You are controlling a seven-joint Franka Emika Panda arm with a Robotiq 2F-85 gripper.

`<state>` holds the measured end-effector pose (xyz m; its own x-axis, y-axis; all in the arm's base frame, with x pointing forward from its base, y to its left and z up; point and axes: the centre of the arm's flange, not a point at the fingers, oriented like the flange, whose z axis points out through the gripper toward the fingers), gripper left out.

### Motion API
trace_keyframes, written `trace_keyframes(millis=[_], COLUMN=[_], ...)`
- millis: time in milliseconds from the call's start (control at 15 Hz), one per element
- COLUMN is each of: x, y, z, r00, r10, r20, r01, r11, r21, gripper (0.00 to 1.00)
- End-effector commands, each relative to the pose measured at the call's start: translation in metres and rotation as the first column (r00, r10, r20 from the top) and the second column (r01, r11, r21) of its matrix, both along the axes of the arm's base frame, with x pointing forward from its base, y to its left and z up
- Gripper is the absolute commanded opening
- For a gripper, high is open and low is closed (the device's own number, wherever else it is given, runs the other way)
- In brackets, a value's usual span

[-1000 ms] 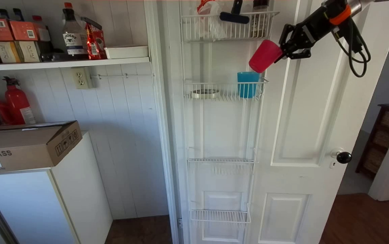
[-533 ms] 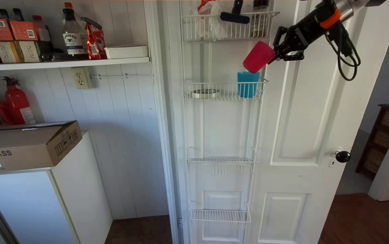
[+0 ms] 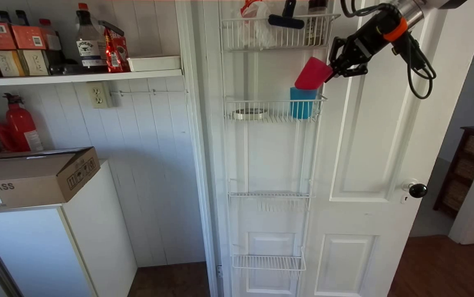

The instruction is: Put the pink cup in the blue cup

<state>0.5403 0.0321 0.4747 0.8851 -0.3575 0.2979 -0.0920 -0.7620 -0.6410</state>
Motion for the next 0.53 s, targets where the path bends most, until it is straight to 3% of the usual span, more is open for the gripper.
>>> trace_keyframes(millis=[0,67,133,267,467], x=[-0.0020,-0.0023,-0.0024,-0.0026,-0.0019], y=[-0.0022,-0.0024,-0.0024,-0.0028,-0.0041], z=[0.0041,0.0044,0.0048,0.0059,0.0088], r00=[1.000,1.000,1.000,1.000,1.000], r10=[0.002,0.011,0.013,0.016,0.002], r20=[-0.002,-0.004,-0.001,0.006,0.028], r01=[-0.002,-0.011,-0.013,-0.016,0.001], r11=[0.998,0.997,0.996,0.995,0.997], r21=[-0.063,-0.078,-0.088,-0.097,-0.082], gripper=[0.01,0.05,0.30,0.35,0.55])
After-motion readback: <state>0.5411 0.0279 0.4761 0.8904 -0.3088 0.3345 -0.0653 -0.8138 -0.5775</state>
